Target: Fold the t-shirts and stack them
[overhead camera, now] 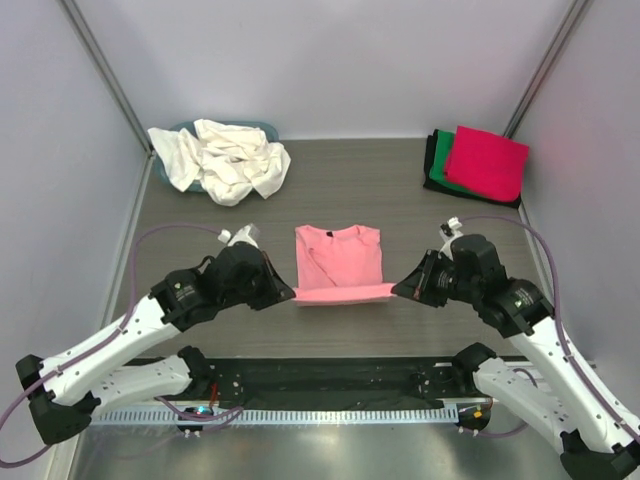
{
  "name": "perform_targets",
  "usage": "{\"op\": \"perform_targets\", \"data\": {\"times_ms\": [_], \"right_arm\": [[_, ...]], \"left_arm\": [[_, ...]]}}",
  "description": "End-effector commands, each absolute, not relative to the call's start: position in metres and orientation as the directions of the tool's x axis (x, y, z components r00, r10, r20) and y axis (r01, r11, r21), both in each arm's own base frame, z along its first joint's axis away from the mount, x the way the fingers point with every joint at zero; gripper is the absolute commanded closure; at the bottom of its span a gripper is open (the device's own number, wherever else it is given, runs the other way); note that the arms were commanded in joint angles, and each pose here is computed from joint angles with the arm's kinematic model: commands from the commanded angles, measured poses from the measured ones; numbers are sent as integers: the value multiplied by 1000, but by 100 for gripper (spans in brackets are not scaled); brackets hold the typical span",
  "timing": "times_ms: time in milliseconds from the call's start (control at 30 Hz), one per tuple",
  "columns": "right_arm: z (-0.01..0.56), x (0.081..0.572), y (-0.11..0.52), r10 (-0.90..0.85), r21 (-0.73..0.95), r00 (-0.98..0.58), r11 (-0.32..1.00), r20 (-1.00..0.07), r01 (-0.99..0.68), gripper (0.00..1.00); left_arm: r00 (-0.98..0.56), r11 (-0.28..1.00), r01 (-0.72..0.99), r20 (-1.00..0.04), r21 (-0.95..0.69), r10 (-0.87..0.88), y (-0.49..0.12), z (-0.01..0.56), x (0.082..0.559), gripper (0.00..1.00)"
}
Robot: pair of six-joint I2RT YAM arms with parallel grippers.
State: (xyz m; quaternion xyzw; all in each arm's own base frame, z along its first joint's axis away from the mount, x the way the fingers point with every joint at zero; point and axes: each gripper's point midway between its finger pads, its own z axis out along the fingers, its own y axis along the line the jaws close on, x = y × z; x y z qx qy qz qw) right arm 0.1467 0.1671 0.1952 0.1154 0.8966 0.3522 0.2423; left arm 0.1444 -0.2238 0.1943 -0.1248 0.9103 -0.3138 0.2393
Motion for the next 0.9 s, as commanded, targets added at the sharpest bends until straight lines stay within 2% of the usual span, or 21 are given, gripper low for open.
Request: {"op": "perform_targets", "data": {"times_ms": [0,133,300,567,867], "right_arm": [[216,169,155,369,612,-807,791,-461,12,99],[214,185,158,345,574,-807,819,-479,10,99],[206,207,161,323,527,-805,850,-498,14,99],[206,252,167,275,448,-794,894,-542,4,99],[180,300,170,256,397,-814,917,-521,34,99]], "left_arm": [[-800,844,-61,-480,-534,-361,-208,208,169,100],[-789,859,-50,-508,-510,-347,-211,220,189,100],[-808,846,-84,-461,-526,-367,-211,210,215,100],[-813,847,-114,-441,-520,-380,-209,199,268,100],[-824,833,-154,-396,-532,-406,-214,188,329,100]]}}
